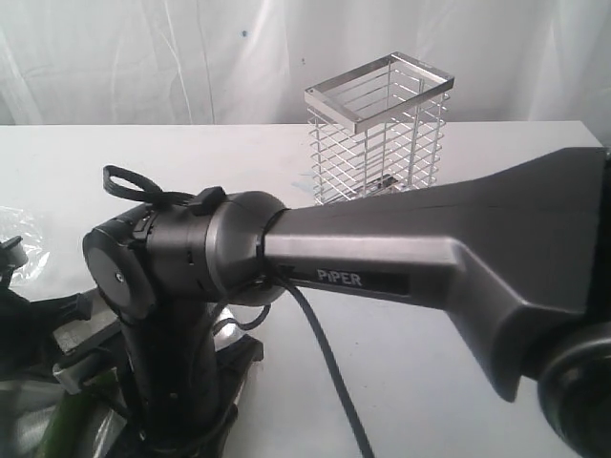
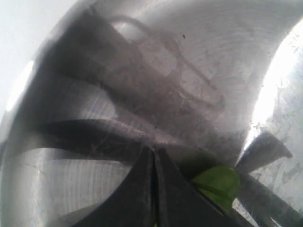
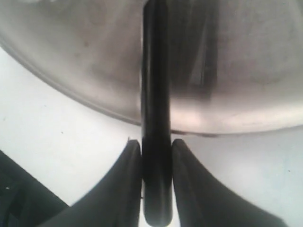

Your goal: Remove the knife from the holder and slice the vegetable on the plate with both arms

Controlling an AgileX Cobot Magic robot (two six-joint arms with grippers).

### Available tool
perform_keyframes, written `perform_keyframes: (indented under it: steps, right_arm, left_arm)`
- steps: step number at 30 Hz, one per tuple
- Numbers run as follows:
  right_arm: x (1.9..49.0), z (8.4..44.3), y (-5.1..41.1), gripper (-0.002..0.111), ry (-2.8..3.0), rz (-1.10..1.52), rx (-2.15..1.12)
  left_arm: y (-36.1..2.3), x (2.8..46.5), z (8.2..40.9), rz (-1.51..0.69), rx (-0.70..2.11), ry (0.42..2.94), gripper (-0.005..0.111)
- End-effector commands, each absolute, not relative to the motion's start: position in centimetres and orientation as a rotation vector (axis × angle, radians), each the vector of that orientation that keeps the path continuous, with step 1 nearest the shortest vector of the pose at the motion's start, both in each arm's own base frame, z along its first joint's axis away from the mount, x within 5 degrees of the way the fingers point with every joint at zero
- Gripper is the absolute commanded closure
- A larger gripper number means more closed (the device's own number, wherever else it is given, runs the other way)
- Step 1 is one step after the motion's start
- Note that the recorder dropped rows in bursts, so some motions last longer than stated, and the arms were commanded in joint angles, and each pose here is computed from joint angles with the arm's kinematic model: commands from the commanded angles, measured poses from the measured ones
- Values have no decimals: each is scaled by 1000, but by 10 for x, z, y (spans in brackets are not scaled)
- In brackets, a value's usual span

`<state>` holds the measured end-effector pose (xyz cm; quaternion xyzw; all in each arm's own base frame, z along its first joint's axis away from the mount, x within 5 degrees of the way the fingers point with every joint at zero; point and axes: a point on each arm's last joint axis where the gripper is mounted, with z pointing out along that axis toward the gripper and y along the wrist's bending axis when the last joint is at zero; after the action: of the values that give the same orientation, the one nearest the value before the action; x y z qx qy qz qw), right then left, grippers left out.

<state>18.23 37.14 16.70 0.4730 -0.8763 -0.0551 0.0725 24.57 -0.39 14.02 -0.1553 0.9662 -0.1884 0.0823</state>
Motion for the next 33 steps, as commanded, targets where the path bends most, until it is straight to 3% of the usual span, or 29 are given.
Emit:
perform_keyframes:
  steps: [1, 11, 21, 33]
  right_arm:
    - [184, 188, 362, 108, -2637, -114, 1539]
    - [176, 164, 347, 108, -2562, -37, 1497]
    - [181, 171, 348, 108, -2577, -3, 1562]
    - [207, 174, 338, 108, -2657, 24, 1484]
  left_arm:
    - [-7, 244, 139, -597, -469, 2899, 106]
    - [-7, 244, 140, -598, -465, 2898, 106]
    - [-8, 245, 142, -623, -481, 2882, 106]
    - [-14, 270, 189, -748, -307, 2786, 106]
